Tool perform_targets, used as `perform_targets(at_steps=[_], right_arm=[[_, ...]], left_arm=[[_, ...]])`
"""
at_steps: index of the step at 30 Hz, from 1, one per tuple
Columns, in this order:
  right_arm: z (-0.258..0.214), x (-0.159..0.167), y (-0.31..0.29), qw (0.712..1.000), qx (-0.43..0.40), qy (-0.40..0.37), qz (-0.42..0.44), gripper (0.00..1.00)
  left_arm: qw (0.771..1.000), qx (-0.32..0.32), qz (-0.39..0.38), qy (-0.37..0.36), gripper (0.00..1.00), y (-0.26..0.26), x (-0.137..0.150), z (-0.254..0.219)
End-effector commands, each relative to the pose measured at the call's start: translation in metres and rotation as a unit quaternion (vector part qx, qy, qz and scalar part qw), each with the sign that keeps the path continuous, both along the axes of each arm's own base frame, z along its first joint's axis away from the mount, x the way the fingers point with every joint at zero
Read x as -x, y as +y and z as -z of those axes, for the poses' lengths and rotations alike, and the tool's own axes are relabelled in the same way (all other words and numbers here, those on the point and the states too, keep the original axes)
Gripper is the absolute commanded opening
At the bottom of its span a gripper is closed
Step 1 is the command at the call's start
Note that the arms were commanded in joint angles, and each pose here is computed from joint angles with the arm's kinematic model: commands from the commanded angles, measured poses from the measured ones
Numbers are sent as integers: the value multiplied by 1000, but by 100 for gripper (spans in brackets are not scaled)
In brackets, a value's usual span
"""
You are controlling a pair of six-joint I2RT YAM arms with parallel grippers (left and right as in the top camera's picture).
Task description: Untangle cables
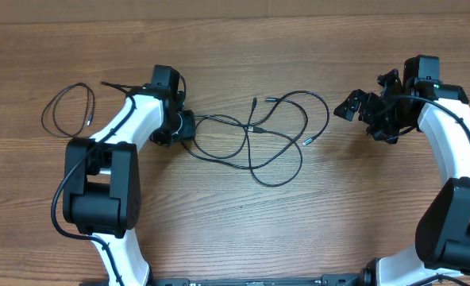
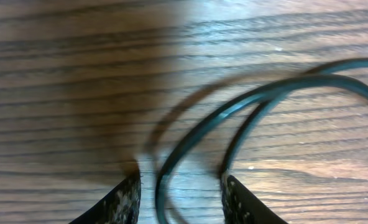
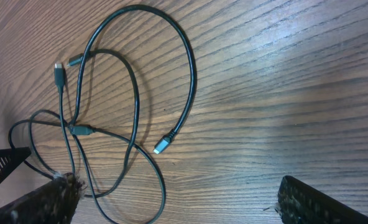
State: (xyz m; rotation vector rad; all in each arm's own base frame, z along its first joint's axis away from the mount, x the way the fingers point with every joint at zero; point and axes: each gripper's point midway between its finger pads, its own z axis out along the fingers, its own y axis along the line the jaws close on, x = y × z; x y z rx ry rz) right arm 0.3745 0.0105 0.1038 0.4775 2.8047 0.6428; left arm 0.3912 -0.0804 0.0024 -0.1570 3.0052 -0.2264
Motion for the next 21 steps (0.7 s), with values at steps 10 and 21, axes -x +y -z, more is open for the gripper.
perform_targets(at_steps=[10, 21], right_arm=[[-13, 10, 10, 999, -35, 14, 9, 100], [-19, 21, 28, 995, -89, 36, 0, 100]], left_arm=[[997, -9, 28, 74, 4, -16, 46, 22], [994, 28, 103, 16, 4, -37, 6, -109]])
